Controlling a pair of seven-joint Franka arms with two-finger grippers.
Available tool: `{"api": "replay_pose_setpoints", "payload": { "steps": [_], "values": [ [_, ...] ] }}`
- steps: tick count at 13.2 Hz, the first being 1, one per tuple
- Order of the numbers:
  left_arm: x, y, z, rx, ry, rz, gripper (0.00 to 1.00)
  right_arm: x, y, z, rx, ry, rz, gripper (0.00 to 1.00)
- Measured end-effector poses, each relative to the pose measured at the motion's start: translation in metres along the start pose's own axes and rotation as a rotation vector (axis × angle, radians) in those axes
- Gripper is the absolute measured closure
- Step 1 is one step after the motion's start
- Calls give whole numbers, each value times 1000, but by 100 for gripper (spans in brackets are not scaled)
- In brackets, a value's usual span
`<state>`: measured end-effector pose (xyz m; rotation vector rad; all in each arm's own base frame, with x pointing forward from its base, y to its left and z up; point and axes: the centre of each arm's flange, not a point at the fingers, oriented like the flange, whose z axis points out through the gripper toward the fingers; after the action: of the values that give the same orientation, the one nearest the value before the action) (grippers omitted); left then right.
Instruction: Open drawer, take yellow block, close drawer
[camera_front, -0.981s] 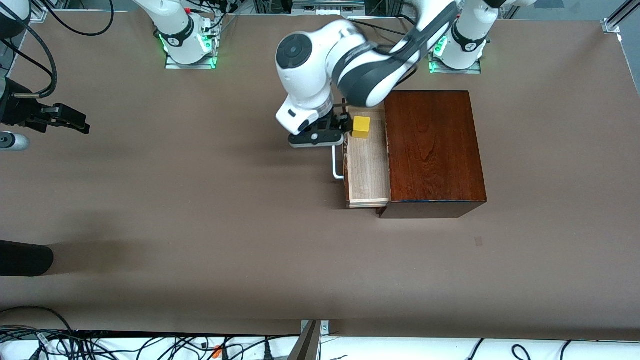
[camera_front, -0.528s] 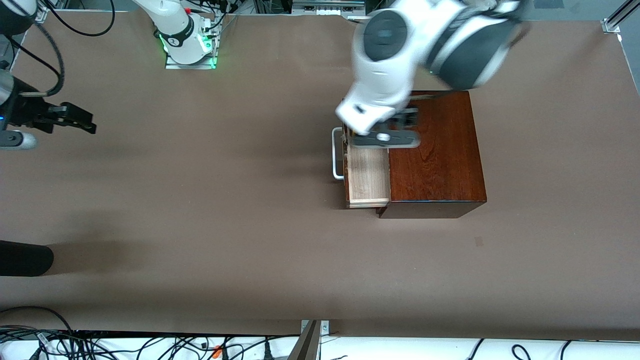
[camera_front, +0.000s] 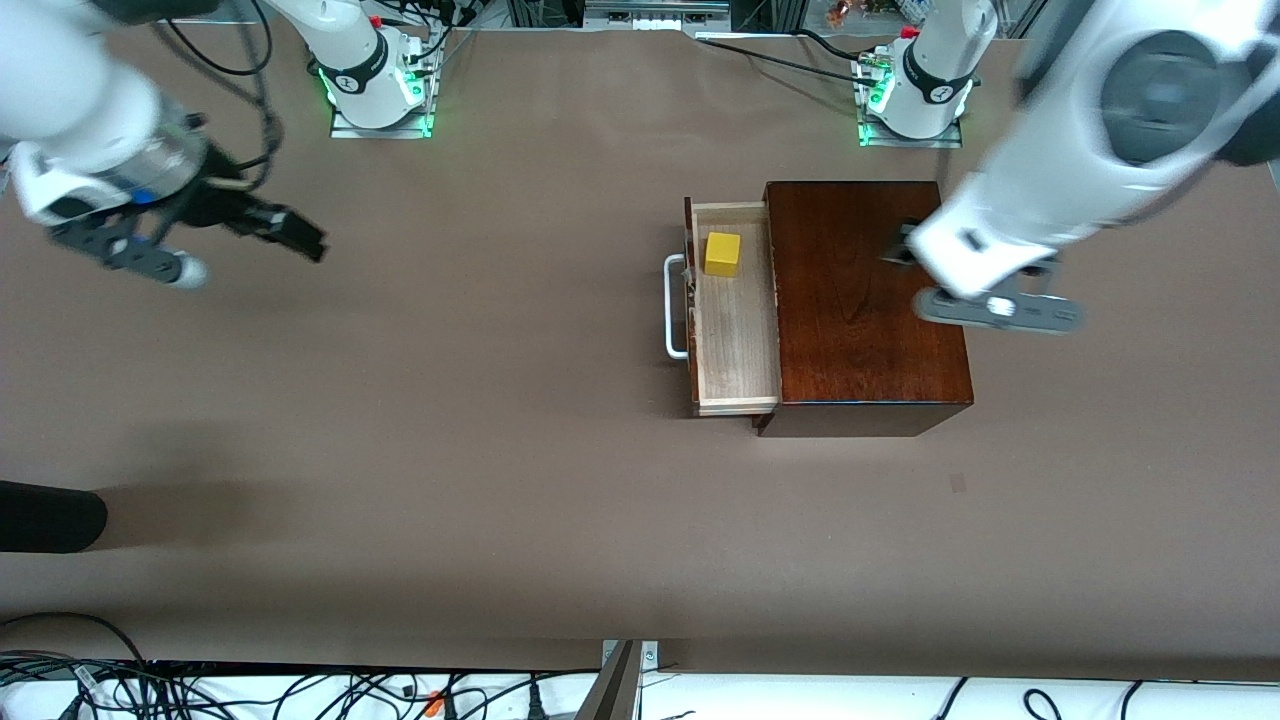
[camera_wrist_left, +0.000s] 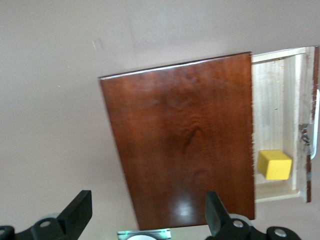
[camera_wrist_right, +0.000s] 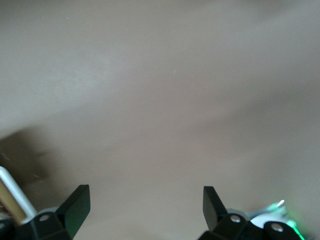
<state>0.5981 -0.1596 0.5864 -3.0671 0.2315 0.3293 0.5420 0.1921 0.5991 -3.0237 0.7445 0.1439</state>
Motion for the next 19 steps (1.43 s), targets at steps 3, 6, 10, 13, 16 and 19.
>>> {"api": "replay_pose_setpoints", "payload": {
  "steps": [3, 6, 10, 13, 16, 19],
  "values": [
    [-18, -68, -12, -14, 26, 21, 0, -83, -66, 10, -15, -8, 255, 0],
    [-45, -121, -14, -8, 139, -61, 0, -155, -132, 44, 2, -16, 537, 0],
    [-74, -148, -6, -15, 170, -117, 0, -206, -199, 94, 88, -65, 859, 0],
    [-78, -149, -6, -16, 169, -115, 0, -239, -235, 135, 122, -98, 1004, 0],
    [-77, -140, -7, -14, 169, -99, 0, -272, -269, 171, 161, -67, 1104, 0],
    [-77, -139, -7, -13, 169, -97, 0, -286, -298, 203, 151, -65, 1153, 0]
  ]
}}
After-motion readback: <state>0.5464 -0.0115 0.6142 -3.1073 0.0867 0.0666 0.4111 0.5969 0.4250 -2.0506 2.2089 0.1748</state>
